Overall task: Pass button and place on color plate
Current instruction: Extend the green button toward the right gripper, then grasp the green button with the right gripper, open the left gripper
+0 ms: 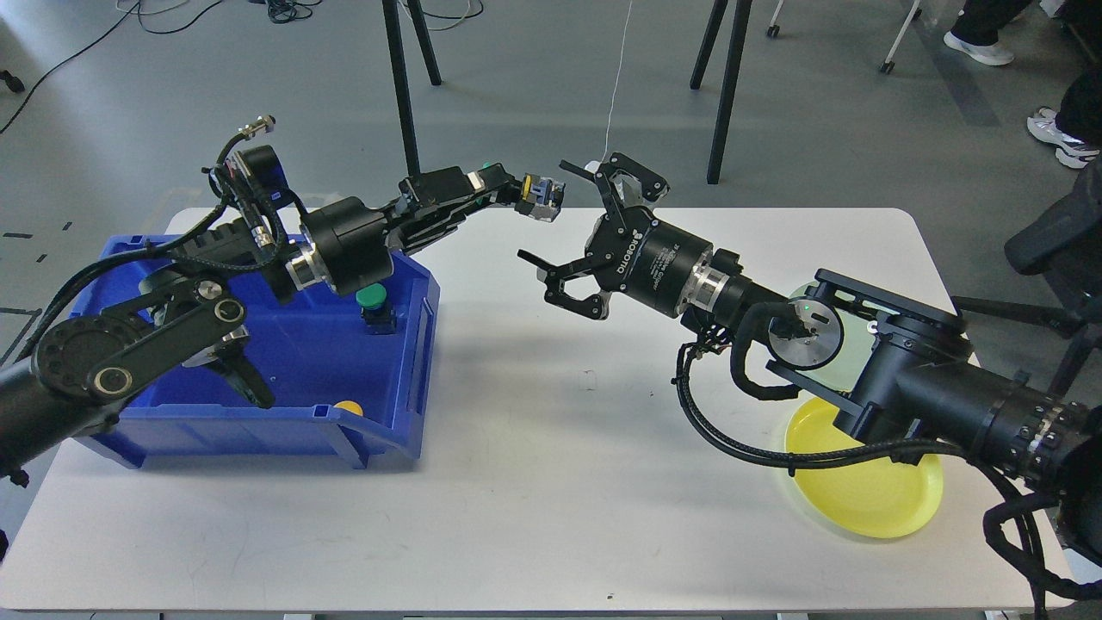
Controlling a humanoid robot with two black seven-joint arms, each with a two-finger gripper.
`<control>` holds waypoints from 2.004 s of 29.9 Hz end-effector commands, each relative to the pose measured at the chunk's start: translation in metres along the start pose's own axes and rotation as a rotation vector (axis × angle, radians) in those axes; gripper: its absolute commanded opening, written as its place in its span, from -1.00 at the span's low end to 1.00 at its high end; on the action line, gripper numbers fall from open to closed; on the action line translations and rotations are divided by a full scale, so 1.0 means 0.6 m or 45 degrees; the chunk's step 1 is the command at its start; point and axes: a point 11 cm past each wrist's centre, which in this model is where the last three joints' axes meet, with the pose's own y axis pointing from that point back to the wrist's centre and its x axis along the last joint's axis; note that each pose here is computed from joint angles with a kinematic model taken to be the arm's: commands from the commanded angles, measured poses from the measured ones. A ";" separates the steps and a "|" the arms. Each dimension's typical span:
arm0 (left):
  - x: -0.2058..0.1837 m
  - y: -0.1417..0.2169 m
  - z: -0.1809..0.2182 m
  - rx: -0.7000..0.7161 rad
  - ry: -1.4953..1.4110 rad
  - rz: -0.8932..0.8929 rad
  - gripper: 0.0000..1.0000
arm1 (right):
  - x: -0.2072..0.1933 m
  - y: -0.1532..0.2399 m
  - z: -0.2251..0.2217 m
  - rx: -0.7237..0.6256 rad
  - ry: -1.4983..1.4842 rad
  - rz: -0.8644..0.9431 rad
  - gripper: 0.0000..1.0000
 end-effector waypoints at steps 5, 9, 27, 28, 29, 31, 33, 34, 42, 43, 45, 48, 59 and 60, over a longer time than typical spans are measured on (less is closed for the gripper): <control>-0.001 0.000 -0.001 0.001 0.000 -0.001 -0.87 | -0.003 -0.009 0.004 0.001 -0.004 -0.006 0.94; -0.001 0.000 -0.001 0.001 0.000 -0.001 -0.85 | 0.005 -0.009 0.001 0.010 -0.002 0.012 0.68; 0.000 -0.002 -0.001 0.000 -0.006 0.011 -0.85 | -0.022 -0.033 0.006 -0.002 0.001 -0.043 0.51; 0.000 -0.002 -0.001 0.000 -0.006 0.011 -0.85 | -0.022 -0.033 0.006 -0.002 0.001 -0.043 0.49; 0.000 -0.002 -0.001 0.000 -0.006 0.011 -0.85 | -0.022 -0.033 0.006 -0.002 0.001 -0.043 0.45; 0.000 -0.002 0.000 -0.002 -0.006 0.012 -0.85 | -0.020 -0.033 0.006 0.000 0.000 -0.040 0.41; 0.000 -0.002 0.000 -0.002 -0.006 0.012 -0.85 | -0.020 -0.032 0.006 0.002 -0.002 -0.039 0.40; 0.000 -0.002 0.000 -0.002 -0.006 0.012 -0.85 | -0.019 -0.031 0.007 0.003 -0.006 -0.038 0.40; 0.000 -0.001 -0.001 0.000 -0.004 0.012 -0.85 | -0.016 -0.028 0.004 0.022 -0.013 -0.033 0.01; 0.000 -0.001 -0.001 0.000 -0.004 0.012 -0.85 | -0.016 -0.028 0.004 0.022 -0.013 -0.033 0.01; 0.000 -0.001 -0.001 0.000 -0.004 0.012 -0.85 | -0.017 -0.028 0.001 0.034 -0.017 -0.036 0.00; 0.000 0.000 -0.001 0.001 -0.005 0.013 -0.85 | -0.017 -0.028 -0.003 0.042 -0.018 -0.037 -0.04; 0.000 -0.001 -0.002 0.001 -0.005 0.013 -0.85 | -0.019 -0.027 -0.014 0.078 -0.023 -0.043 -0.71; 0.000 -0.001 -0.002 0.001 -0.005 0.013 -0.85 | -0.020 -0.028 -0.014 0.077 -0.023 -0.045 -0.77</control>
